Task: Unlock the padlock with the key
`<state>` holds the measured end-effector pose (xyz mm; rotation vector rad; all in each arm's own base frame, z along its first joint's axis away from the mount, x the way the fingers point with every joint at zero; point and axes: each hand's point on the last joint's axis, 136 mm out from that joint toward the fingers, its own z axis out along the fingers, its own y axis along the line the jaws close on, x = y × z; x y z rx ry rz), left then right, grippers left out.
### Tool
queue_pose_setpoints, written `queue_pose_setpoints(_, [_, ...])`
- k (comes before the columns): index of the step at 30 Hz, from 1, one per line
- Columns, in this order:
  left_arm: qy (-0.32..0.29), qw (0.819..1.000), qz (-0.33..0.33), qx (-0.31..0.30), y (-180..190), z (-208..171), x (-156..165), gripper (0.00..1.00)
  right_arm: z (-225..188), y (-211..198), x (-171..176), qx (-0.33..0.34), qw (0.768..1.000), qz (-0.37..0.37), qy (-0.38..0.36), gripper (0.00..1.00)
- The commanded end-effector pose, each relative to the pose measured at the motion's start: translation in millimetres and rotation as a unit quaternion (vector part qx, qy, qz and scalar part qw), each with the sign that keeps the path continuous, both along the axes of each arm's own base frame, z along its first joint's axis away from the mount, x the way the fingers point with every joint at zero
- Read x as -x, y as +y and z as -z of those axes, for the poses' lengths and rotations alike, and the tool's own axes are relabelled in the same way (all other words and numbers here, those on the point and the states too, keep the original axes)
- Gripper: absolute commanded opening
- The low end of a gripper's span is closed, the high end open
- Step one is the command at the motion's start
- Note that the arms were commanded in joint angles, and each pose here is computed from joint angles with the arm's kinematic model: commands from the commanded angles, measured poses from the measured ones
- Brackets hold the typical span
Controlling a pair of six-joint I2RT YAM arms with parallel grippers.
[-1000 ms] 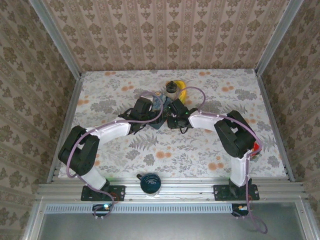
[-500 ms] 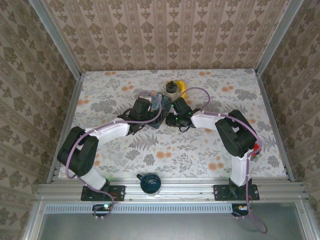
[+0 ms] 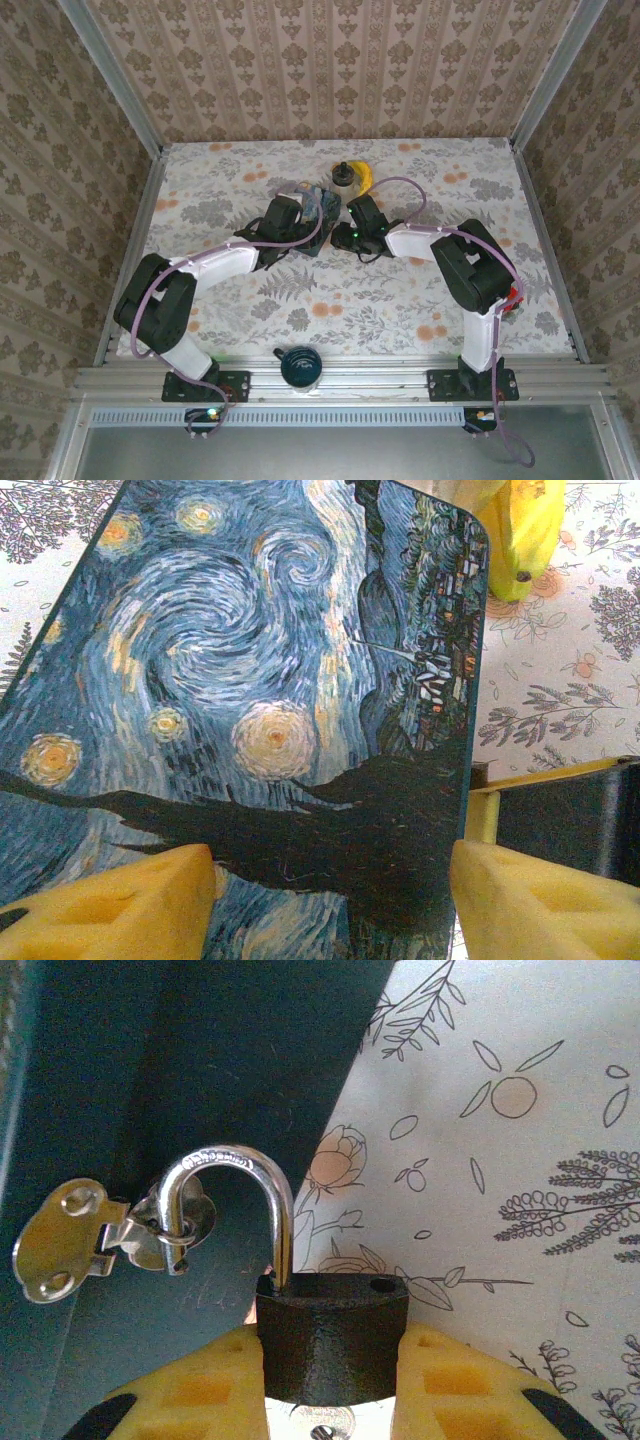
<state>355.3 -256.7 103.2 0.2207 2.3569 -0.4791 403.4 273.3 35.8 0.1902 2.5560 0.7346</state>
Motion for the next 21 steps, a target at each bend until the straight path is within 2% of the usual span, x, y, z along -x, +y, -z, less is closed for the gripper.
queue_pose_setpoints(1, [0.097,0.994,-0.002,-0.049,22.0,50.9,37.8,0.64,-15.4,5.6,-13.1,-0.038,0.999,0.016,-0.025,0.04])
queue_pose_setpoints(12, [0.097,0.994,0.000,-0.050,21.5,50.4,38.5,0.64,-19.8,5.7,-18.9,-0.051,0.998,0.027,-0.028,0.05])
queue_pose_setpoints(21, [0.098,0.994,0.000,-0.057,26.4,51.6,42.4,0.64,-18.9,-5.8,-10.8,-0.034,0.998,0.038,-0.026,0.04])
